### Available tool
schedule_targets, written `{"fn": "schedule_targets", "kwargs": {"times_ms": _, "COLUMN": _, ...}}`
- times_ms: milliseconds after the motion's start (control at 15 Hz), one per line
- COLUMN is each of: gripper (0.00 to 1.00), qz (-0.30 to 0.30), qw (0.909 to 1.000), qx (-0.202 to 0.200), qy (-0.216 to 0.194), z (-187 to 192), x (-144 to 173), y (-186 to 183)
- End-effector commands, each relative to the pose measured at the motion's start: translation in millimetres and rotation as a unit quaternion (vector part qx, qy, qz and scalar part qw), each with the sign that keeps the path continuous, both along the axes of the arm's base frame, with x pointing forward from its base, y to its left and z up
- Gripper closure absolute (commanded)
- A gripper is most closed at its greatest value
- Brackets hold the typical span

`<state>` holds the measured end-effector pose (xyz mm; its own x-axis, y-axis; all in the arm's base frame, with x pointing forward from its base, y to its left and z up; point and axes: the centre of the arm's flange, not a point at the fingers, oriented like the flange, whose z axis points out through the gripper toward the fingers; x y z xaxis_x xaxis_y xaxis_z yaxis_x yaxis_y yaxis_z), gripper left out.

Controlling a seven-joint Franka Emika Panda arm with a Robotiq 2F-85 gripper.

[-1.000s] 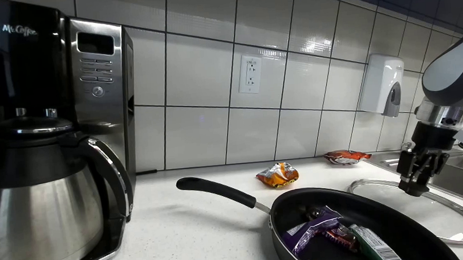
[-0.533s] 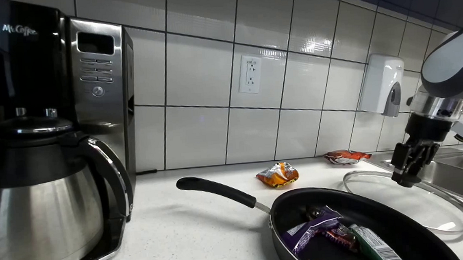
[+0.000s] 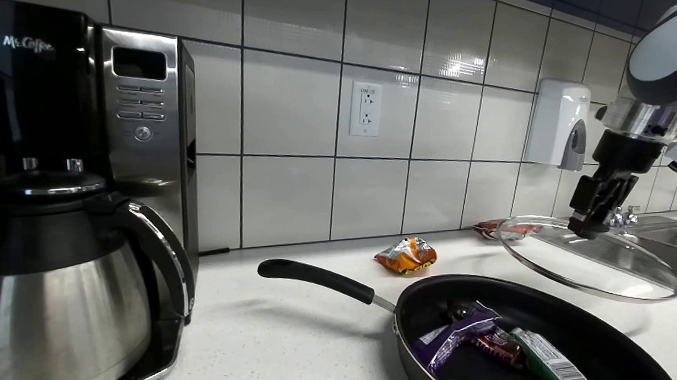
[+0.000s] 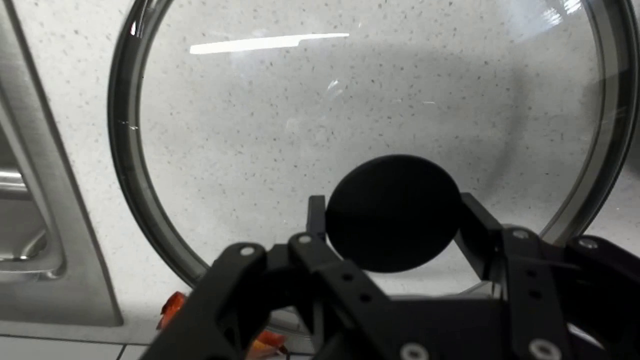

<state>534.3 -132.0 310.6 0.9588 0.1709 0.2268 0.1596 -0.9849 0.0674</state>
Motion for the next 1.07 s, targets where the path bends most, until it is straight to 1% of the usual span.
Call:
{"fn": "schedule_targets", "kwargs": {"times_ms": 0, "gripper": 0.61, "qz": 0.040, "qw": 0.9988, "qx": 0.008, "qy": -0.026, "z": 39.7, "x": -3.1, "y": 13.6}}
{"fn": "schedule_targets", "kwargs": {"times_ms": 200, "gripper": 0.61, "qz": 0.053, "qw": 0.9974, "qx": 0.023, "qy": -0.044, "z": 48.1, "x": 0.1, "y": 31.7}}
{"fn": "schedule_targets", "kwargs": {"times_ms": 267, "gripper": 0.61, "qz": 0.057, "qw": 0.9971, "qx": 0.027, "qy": -0.043, "z": 49.1, "x": 2.4, "y": 40.2}}
{"fn": "schedule_targets", "kwargs": {"times_ms": 733, "gripper": 0.61, "qz": 0.110, "qw": 0.9934, "qx": 0.031, "qy": -0.015, "z": 45.9, "x": 15.1, "y": 110.3}}
{"fn": "schedule_targets", "kwargs": {"times_ms": 1000, "gripper": 0.61, "qz": 0.132, "qw": 0.9907, "qx": 0.031, "qy": -0.011, "z": 45.7, "x": 15.2, "y": 144.4}}
